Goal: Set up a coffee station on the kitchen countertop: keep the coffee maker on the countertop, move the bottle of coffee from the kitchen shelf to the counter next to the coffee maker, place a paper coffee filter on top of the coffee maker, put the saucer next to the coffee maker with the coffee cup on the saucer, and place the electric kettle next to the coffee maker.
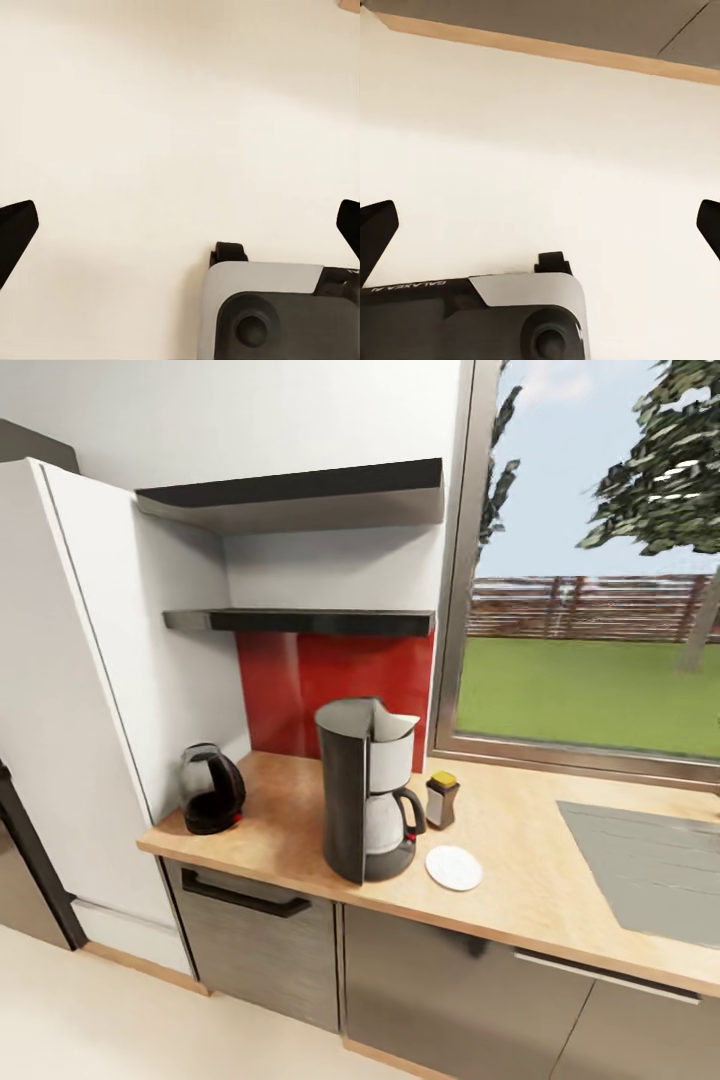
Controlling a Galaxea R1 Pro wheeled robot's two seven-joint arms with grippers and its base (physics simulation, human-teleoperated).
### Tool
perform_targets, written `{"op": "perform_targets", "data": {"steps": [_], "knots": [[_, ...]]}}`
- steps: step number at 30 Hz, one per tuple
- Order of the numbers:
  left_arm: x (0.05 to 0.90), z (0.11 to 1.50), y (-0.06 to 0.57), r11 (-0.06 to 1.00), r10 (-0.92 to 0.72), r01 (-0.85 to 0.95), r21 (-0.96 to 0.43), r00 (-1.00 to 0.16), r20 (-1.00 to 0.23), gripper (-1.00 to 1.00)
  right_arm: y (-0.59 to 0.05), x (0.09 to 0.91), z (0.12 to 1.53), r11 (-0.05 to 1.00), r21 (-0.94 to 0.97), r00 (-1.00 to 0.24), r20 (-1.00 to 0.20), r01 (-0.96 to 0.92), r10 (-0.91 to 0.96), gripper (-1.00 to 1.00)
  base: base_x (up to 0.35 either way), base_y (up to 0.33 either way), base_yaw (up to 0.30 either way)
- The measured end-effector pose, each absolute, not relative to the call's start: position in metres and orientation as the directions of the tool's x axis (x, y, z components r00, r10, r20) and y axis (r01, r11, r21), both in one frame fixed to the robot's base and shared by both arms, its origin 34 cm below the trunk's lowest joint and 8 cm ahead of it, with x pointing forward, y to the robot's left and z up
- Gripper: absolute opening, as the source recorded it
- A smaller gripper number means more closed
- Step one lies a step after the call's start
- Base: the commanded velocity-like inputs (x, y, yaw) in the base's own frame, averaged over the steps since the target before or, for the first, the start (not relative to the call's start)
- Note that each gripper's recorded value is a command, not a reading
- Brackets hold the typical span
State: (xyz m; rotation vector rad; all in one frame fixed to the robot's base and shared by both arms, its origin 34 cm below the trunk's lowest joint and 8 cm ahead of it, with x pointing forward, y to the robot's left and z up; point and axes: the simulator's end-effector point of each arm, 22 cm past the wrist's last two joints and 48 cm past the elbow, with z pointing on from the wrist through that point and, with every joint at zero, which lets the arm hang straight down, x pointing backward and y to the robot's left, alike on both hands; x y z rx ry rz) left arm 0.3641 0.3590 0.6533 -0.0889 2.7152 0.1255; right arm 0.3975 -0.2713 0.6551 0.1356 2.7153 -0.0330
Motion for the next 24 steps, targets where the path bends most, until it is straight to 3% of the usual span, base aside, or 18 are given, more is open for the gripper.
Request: {"op": "perform_targets", "data": {"steps": [8,18,24], "knots": [[0.3636,0.6528,0.3580,0.994,-0.044,-0.081,0.074,-0.911,-0.410,1.00,-0.2723,0.3971,0.6548,0.995,-0.003,-0.908,-0.410,0.100,0.090,1.00,0.216,0.287,-0.063],[0.3635,0.6527,0.3579,0.994,-0.044,-0.081,0.074,-0.911,-0.410,1.00,-0.2746,0.3971,0.6548,0.995,-0.006,-0.907,-0.410,0.101,0.090,1.00,0.172,0.288,-0.244],[0.3636,0.6527,0.3582,0.994,-0.042,-0.079,0.075,-0.911,-0.410,1.00,-0.2747,0.3974,0.6548,0.995,-0.006,-0.907,-0.411,0.100,0.089,1.00,0.038,0.078,-0.263]]}}
